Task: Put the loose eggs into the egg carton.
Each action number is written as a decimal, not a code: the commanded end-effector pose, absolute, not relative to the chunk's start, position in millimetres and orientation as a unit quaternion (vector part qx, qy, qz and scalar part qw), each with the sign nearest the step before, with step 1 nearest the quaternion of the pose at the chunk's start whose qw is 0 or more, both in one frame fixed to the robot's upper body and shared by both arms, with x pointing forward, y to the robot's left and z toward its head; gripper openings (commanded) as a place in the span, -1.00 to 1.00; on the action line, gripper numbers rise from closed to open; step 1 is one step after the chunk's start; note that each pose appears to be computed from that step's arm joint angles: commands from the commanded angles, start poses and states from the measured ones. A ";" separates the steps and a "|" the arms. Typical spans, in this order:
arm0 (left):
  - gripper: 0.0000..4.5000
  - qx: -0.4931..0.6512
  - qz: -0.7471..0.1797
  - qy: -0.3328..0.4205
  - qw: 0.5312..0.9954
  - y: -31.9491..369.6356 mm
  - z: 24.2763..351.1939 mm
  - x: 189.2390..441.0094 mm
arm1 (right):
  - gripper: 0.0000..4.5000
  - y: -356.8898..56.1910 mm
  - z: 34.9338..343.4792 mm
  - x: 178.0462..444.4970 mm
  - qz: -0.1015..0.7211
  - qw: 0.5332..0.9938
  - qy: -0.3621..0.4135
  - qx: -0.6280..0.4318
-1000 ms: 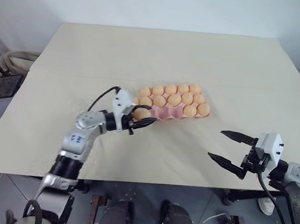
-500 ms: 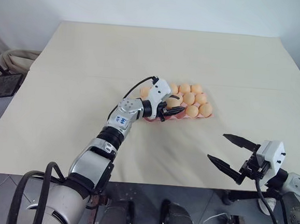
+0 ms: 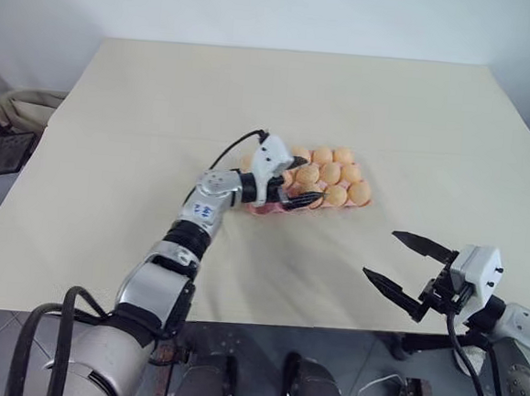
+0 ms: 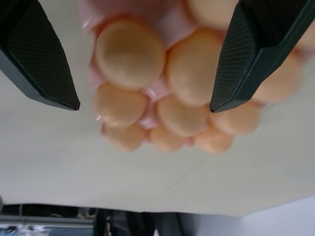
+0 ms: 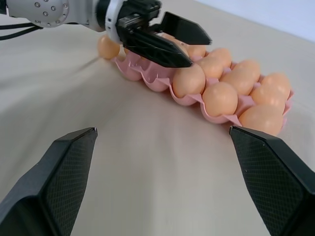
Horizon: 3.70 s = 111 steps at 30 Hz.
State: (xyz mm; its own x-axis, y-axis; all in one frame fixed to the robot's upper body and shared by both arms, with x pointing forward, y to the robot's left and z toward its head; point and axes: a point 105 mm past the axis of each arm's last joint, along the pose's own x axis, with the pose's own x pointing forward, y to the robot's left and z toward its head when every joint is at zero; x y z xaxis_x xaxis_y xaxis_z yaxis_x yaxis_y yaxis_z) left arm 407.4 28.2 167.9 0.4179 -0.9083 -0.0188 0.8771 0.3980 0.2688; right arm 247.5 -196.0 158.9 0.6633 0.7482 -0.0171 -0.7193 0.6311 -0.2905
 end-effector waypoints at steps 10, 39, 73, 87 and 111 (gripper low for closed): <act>0.99 0.157 -0.487 -0.127 0.850 170.8 185.5 340.8 | 1.00 -189.8 161.5 257.2 0.447 0.881 -0.063 -0.142; 0.99 0.156 -0.392 -0.028 0.906 179.2 142.5 347.9 | 1.00 -215.8 189.4 246.6 0.442 0.875 -0.112 -0.161; -0.21 0.108 -0.528 -0.102 0.836 116.3 194.7 360.8 | 1.00 -207.6 190.2 239.7 0.404 0.897 -0.103 -0.144; -0.21 0.099 -0.596 -0.077 0.793 18.1 174.0 388.4 | 1.00 -208.2 190.7 231.6 0.379 0.906 -0.109 -0.151; 0.99 0.147 -0.432 -0.137 0.879 184.5 197.7 357.8 | 1.00 -196.6 179.7 252.6 0.436 0.883 -0.112 -0.130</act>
State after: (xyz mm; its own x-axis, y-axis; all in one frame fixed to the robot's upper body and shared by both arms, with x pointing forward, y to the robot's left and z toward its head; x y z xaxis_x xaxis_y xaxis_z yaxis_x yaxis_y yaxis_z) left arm 366.1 178.3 177.5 0.5863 -0.8081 0.0566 0.7532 0.5695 0.3291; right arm 253.6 -199.6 174.5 0.6169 0.7841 0.0683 -0.7373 0.6061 -0.2985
